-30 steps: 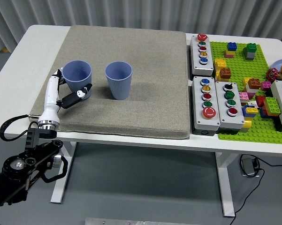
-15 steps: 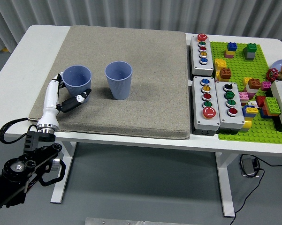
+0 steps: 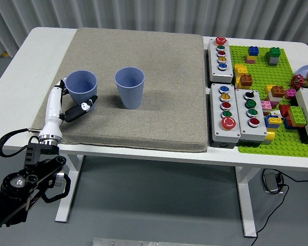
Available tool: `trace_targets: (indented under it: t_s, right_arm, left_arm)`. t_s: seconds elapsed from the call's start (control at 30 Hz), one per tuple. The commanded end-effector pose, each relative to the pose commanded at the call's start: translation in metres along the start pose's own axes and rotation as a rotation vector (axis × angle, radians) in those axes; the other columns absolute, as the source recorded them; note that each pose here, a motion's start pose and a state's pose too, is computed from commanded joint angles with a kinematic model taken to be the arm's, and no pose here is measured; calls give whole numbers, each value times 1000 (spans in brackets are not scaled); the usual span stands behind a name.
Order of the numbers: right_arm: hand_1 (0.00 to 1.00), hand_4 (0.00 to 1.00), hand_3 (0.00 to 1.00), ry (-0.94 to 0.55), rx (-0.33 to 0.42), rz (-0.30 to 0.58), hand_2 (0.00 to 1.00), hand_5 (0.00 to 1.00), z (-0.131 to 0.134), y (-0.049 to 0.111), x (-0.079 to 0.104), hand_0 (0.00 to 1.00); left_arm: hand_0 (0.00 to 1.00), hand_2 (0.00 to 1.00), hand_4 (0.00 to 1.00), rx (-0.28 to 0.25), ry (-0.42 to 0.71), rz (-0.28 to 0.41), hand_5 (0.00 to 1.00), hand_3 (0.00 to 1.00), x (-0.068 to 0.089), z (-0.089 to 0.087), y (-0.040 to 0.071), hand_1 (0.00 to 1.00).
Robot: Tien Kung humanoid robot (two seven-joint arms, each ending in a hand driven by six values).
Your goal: Pick cup pour cup place
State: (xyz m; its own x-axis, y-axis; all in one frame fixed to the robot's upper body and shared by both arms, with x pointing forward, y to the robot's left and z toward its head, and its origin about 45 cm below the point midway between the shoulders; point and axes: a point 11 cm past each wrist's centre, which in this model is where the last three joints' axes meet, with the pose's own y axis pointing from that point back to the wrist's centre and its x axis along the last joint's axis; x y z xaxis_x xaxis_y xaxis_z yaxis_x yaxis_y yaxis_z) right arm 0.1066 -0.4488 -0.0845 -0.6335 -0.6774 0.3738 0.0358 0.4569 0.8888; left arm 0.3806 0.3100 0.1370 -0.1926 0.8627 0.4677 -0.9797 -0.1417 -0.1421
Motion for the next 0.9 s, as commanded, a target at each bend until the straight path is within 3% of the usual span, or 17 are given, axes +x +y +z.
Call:
trace_targets:
  t_s: [0.03, 0.9]
  right_arm:
    - [598, 2, 573, 0, 0, 0, 559, 71, 0, 0, 0, 671]
    - [597, 2, 573, -5, 5, -3, 559, 68, -3, 1, -2, 671]
  left_arm:
    - [674, 804, 908, 0, 0, 0, 364, 747, 0, 0, 0, 713]
    - [695, 840, 923, -2, -25, -12, 379, 775, -1, 1, -1, 734]
